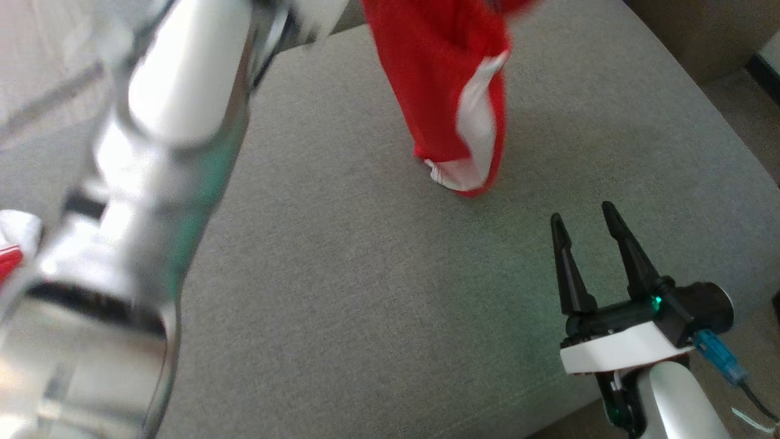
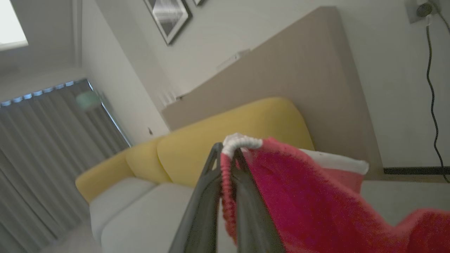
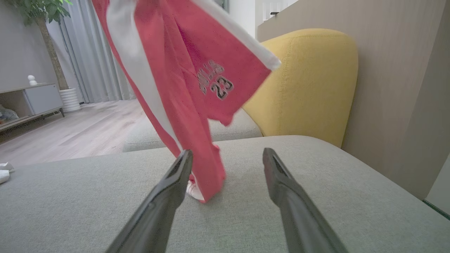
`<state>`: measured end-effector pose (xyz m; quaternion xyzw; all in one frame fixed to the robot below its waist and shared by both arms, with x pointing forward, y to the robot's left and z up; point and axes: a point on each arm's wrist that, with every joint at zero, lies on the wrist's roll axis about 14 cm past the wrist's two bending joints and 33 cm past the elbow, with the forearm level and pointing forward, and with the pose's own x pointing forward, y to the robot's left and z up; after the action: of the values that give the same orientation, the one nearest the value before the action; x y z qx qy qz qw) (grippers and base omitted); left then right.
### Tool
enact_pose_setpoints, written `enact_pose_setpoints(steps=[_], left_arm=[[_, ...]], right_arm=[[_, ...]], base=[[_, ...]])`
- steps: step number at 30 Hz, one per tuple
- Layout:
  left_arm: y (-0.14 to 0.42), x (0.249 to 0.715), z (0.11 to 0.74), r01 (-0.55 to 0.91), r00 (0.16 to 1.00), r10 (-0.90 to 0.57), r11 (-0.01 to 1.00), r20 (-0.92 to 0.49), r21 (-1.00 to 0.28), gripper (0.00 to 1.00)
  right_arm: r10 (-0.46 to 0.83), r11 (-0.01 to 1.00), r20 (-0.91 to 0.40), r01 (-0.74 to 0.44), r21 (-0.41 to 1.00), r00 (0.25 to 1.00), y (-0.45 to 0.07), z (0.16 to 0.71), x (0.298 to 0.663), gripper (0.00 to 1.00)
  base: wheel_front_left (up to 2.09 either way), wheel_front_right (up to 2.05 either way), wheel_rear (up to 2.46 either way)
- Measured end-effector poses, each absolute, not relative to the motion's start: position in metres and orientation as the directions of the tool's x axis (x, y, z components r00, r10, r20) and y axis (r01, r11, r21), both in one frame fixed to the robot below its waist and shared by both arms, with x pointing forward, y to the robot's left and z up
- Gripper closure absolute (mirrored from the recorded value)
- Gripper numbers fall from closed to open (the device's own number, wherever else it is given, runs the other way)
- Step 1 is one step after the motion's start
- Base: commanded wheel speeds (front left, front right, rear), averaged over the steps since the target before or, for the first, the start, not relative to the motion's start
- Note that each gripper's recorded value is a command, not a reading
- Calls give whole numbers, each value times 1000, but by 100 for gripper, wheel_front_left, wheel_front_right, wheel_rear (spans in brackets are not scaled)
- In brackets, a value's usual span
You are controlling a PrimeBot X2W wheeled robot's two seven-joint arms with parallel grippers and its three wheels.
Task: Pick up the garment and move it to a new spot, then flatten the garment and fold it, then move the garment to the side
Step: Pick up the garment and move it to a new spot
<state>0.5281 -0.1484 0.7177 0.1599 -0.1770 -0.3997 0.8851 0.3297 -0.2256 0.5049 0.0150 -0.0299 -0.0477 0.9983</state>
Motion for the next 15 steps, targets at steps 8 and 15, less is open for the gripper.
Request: enact_pose_setpoints(steps=[8, 15], left_arm=[[-40, 511, 454, 636, 756, -591, 765, -282, 102, 100], [17, 492, 431, 466, 863, -445, 884, -239, 36, 0]], right_arm=[[-100, 995, 46, 99, 23, 994, -228, 501, 334, 0], [-53, 998, -5, 53, 33, 999, -213, 483, 342, 0]], base=[[0, 0, 0], [0, 0, 0]])
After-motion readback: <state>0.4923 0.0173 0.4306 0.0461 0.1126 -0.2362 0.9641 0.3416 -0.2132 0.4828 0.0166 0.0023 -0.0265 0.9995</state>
